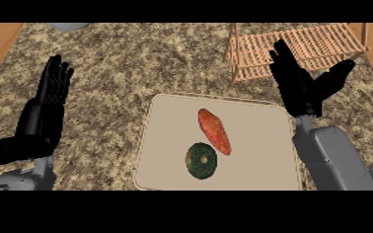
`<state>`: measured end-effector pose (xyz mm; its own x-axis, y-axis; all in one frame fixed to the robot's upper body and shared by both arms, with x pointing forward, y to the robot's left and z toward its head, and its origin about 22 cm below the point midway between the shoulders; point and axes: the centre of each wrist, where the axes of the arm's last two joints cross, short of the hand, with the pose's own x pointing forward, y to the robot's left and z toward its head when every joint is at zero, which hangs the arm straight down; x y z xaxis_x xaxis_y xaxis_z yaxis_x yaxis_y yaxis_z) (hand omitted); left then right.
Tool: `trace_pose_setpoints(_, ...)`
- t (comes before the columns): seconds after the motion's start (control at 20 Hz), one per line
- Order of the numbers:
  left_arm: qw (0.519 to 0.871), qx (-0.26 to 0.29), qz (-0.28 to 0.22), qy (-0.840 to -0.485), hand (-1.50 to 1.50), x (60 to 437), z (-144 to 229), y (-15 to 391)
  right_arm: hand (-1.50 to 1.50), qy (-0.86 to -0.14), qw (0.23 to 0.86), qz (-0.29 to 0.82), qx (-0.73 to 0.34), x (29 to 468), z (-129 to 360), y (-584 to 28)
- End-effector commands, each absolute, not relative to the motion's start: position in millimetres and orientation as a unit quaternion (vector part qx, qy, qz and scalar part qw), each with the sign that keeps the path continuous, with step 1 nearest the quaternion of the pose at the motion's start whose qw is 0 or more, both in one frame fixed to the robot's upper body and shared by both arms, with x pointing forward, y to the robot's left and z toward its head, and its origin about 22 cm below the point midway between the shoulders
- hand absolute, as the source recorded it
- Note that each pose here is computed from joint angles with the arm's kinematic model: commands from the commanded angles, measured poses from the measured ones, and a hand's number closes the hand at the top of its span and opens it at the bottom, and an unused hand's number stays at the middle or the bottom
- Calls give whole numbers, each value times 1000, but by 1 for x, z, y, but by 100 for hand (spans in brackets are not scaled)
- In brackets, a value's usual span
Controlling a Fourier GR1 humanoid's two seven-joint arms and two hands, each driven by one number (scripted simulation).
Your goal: Pick the sweet potato from the tray and place it in the tiered shelf
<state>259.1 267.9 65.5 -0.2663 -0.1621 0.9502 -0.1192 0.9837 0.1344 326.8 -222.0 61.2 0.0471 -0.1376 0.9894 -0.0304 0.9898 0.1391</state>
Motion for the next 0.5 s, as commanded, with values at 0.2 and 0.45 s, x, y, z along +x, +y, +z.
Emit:
trace_pose_setpoints(0.2,655,68,-103,-746,0,260,32,242,-150,-697,691,124,145,360,86,-214)
trace_pose_setpoints(0.45,678,63,-104,-725,0,265,33,248,150,-694,693,176,-91,345,68,-272)
